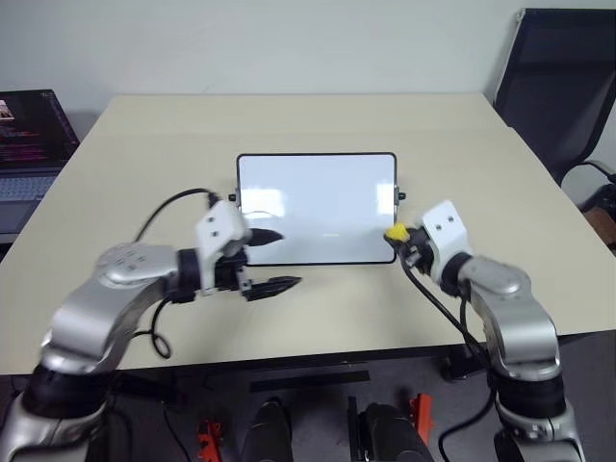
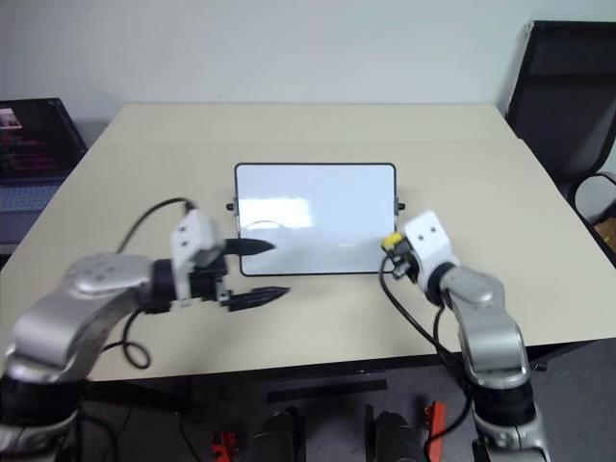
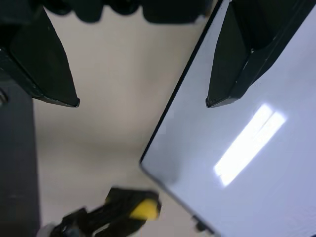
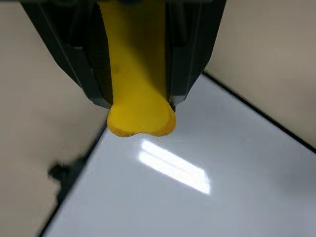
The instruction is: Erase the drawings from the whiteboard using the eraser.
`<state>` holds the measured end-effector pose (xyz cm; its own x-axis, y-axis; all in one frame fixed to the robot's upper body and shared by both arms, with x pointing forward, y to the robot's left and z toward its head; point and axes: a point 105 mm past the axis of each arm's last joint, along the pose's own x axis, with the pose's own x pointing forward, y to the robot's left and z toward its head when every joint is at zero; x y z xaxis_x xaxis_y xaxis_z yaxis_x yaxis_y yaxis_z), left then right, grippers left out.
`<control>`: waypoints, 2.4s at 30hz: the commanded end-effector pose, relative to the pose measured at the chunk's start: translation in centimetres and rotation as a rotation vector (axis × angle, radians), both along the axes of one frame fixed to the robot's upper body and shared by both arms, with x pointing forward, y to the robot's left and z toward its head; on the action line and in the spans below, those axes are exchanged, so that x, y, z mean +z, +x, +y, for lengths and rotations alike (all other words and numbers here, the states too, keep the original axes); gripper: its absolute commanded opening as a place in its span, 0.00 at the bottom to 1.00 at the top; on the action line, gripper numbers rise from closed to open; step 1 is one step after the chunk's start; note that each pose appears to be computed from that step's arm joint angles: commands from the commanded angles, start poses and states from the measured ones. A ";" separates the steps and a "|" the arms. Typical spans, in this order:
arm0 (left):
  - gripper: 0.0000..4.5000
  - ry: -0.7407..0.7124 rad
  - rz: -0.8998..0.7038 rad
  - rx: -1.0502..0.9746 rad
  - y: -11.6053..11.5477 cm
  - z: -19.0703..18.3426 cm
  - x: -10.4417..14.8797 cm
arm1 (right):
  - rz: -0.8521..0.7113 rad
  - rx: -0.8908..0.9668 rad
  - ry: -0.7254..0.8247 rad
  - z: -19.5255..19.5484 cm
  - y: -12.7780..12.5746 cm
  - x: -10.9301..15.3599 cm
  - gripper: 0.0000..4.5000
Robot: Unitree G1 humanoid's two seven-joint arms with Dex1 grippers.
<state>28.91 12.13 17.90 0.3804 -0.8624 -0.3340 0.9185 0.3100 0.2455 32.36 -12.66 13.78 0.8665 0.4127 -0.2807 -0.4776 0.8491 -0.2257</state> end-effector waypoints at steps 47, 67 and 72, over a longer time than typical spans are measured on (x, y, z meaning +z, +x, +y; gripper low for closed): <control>1.00 -0.388 -0.213 0.689 2.7 6.2 0.7 | -0.343 -0.405 0.237 -7.4 -2.9 -0.6 1.00; 1.00 -0.372 -0.302 1.292 -1.1 11.2 -6.0 | -0.306 -0.346 0.273 -11.3 -2.0 -3.4 1.00; 1.00 -0.369 -0.289 1.277 -1.3 10.8 -6.4 | -0.312 -0.360 0.281 -12.0 -1.9 -2.4 1.00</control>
